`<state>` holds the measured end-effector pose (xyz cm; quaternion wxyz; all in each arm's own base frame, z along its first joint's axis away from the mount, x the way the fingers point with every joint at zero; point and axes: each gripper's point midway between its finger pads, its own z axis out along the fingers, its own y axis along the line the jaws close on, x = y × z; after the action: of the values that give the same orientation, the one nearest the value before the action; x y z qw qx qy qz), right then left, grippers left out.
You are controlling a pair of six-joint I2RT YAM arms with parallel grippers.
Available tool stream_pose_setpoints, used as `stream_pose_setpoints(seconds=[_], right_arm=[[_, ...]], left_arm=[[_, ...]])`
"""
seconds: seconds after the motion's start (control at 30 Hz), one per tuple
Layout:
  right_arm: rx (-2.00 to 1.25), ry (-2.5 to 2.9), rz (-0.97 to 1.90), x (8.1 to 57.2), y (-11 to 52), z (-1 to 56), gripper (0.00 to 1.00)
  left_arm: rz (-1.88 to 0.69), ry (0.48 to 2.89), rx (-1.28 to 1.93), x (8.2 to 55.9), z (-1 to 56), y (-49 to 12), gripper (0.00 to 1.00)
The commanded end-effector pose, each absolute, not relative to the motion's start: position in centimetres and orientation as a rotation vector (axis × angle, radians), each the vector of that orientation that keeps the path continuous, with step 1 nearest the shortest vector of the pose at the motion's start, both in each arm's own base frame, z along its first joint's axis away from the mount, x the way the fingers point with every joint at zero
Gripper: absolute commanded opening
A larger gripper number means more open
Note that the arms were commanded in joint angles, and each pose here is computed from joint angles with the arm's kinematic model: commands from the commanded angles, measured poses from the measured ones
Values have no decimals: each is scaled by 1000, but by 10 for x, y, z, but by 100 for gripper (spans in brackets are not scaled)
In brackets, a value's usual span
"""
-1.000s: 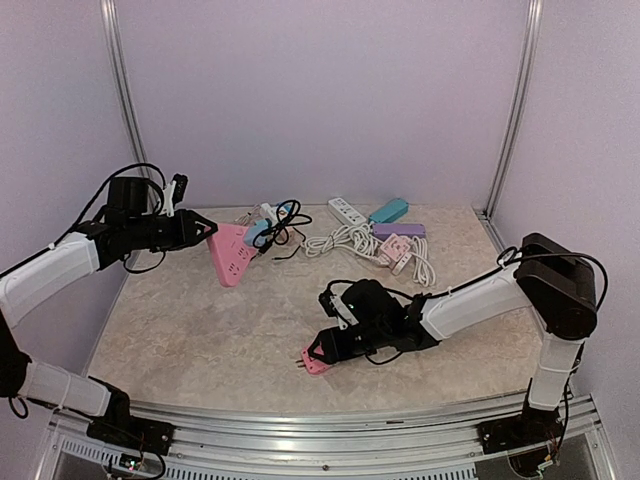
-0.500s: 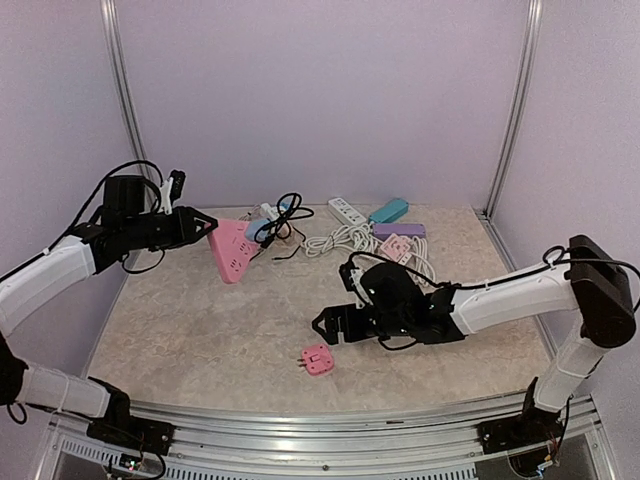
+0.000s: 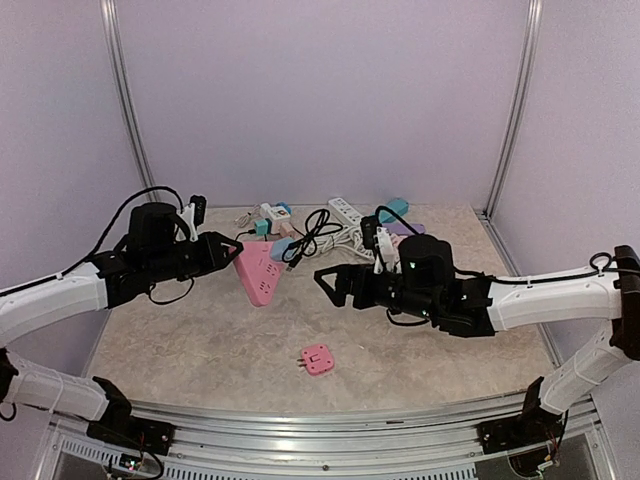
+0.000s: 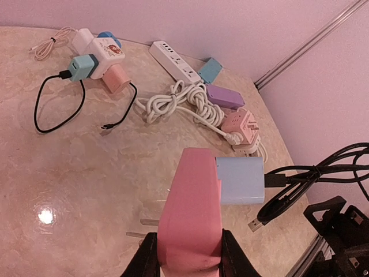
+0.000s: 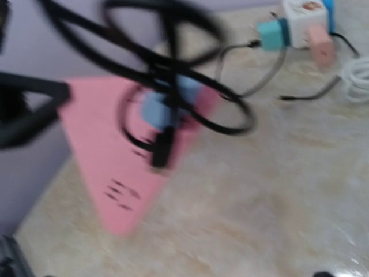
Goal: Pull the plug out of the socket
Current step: Remove the plug from the socket.
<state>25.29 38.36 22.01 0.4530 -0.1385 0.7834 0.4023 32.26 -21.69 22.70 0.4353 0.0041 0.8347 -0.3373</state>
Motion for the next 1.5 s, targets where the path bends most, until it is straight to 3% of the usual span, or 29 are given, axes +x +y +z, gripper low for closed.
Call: stream_pose_setpoints(seconds=[0.0, 0.3, 0.9, 1.2, 1.47], right_arm=[[-316, 1840, 1160, 246, 398, 245, 93], [-218, 1950, 1174, 260, 416, 224, 81], [-57, 2039, 1170, 304, 422, 196, 65], [-11, 2015, 1175, 319, 423, 199, 59], [22, 1997, 1180, 333, 429, 202, 61]], left_arm=[[-911, 1950, -118, 335, 253, -231, 25], [-914, 1989, -137, 329, 235, -253, 24], [-868, 2000, -164, 324, 227, -263, 24], [-876, 1994, -145, 324, 228, -270, 24], [-878, 1990, -107, 320, 231, -282, 24]])
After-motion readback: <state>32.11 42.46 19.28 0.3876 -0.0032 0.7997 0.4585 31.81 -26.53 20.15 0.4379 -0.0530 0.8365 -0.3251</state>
